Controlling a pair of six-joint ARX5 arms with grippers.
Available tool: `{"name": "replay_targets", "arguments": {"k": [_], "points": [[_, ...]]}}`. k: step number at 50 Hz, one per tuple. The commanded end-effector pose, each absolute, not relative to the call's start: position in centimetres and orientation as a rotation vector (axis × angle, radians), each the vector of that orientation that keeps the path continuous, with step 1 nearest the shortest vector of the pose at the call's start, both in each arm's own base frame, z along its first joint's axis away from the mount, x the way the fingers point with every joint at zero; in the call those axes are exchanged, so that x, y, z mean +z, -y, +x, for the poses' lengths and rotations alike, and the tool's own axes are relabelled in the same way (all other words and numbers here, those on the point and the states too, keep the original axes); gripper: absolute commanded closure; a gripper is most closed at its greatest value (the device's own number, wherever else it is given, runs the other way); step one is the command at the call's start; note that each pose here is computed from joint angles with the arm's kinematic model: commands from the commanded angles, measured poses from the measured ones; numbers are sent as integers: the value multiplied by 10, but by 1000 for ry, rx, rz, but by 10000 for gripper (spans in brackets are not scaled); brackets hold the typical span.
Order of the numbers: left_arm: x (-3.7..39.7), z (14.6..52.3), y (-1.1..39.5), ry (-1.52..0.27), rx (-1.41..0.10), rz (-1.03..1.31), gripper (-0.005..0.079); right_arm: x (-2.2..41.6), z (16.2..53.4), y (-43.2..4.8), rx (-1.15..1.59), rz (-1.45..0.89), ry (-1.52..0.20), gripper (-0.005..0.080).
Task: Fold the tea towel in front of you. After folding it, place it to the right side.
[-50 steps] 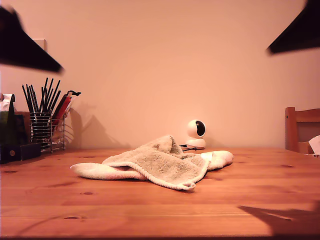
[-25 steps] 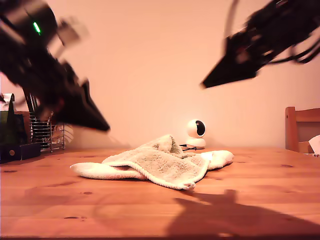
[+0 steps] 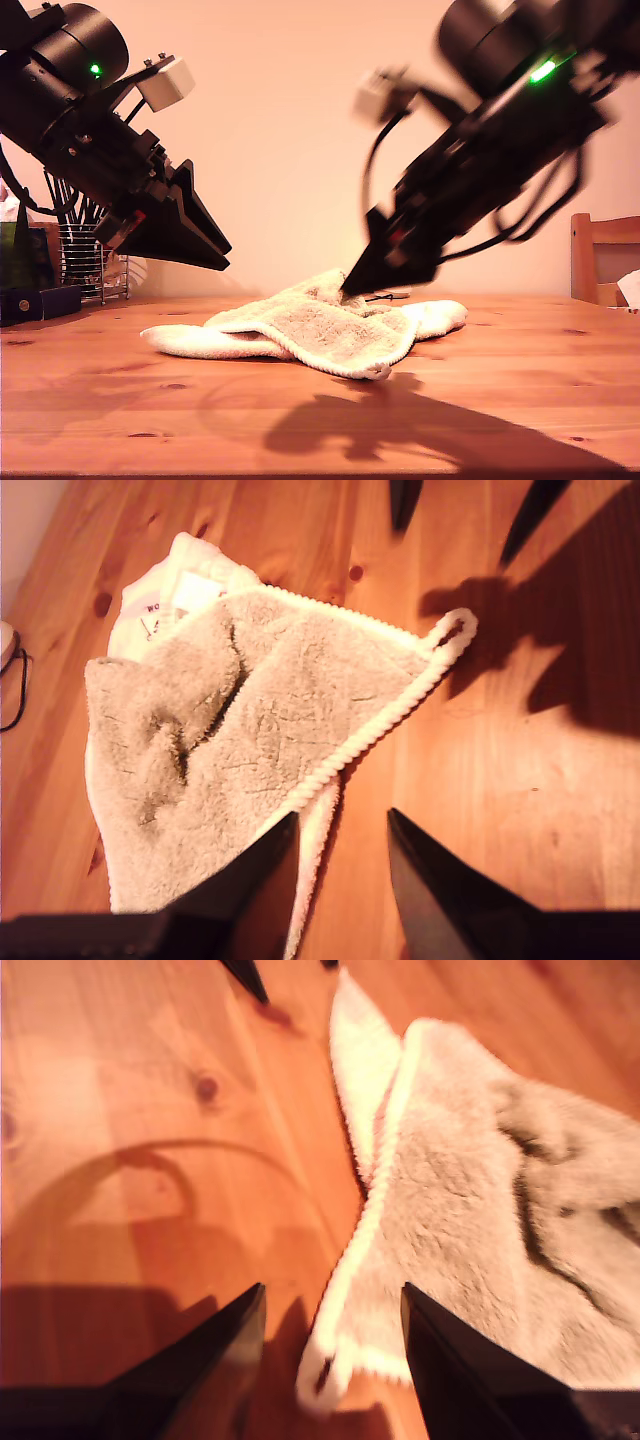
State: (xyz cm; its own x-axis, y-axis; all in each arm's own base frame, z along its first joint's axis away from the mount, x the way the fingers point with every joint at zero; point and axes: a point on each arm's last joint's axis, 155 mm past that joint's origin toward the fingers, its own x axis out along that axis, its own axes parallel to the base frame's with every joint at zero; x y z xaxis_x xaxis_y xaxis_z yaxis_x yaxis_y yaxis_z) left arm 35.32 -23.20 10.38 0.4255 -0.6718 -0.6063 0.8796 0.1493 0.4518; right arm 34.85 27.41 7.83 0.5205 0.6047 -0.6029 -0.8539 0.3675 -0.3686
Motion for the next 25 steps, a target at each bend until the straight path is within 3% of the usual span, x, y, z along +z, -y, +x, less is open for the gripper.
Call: {"name": "replay_targets", "arguments": {"k": [1,25], "points": [[102,353,233,-290,-1141,863,496,80,355,-283,976,-711,-384,362],[101,354,232,-296,-1129,872,496,22,353,-287,1035,-713,-527,363]]}}
